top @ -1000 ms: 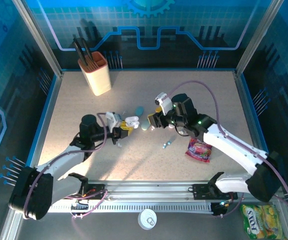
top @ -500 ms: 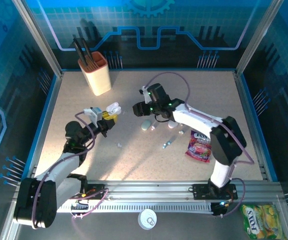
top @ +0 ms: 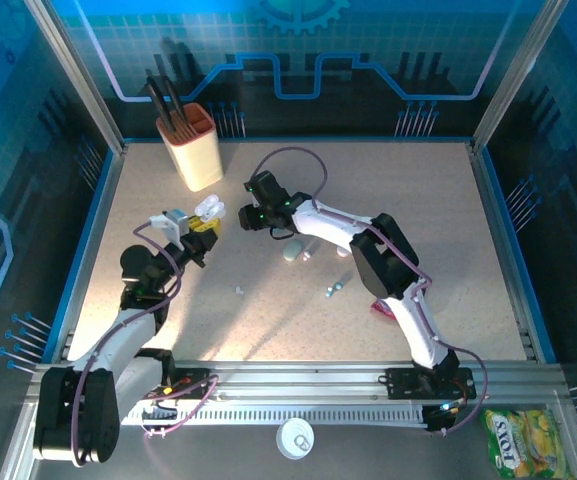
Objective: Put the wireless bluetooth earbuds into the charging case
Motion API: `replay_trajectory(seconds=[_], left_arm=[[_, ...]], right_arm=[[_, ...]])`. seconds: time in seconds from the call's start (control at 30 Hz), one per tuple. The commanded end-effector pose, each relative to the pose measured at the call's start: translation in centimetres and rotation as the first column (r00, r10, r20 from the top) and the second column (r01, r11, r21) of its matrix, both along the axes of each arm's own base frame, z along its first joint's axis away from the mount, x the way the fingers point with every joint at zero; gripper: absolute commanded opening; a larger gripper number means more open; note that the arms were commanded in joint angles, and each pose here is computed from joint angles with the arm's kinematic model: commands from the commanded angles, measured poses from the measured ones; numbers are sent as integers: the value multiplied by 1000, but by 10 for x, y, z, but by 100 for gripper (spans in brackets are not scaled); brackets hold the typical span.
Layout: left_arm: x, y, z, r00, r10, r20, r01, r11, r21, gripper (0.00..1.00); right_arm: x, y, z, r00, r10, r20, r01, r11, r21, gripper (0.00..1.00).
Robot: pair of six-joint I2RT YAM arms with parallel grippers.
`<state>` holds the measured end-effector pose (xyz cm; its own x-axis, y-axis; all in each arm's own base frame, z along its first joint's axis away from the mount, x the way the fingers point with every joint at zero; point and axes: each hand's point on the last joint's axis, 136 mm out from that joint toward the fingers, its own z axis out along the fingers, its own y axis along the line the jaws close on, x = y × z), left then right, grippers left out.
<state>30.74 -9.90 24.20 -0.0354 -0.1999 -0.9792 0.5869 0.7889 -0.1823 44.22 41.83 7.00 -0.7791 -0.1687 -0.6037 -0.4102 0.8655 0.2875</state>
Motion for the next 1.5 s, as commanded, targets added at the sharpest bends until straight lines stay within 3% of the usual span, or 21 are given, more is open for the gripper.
replay_trajectory(seconds=[0.0,0.3,0.87,1.1,1.47], left_arm=[[-1,3,9,1000,3,23,-3,1000,-7,2],[-4,-2,8,999,-28,17,29,1000,-6,1],[-4,-9,12,996,-84,11,84,996,-18,2],[-3,-10,10,996,-91,4,91,996,-6,2],[-3,-11,10,995,-98,2,98,995,-4,2]], right_arm=[[2,1,-19,999,-30,-37,28,999,-46,38],[5,-2,-45,994,-72,-85,64,994,-88,29],[15,-4,-58,990,-79,-116,68,993,-95,22],[14,-1,-44,993,-57,-99,49,996,-80,14],[-15,1,-15,997,1,-77,-3,1000,-30,13]])
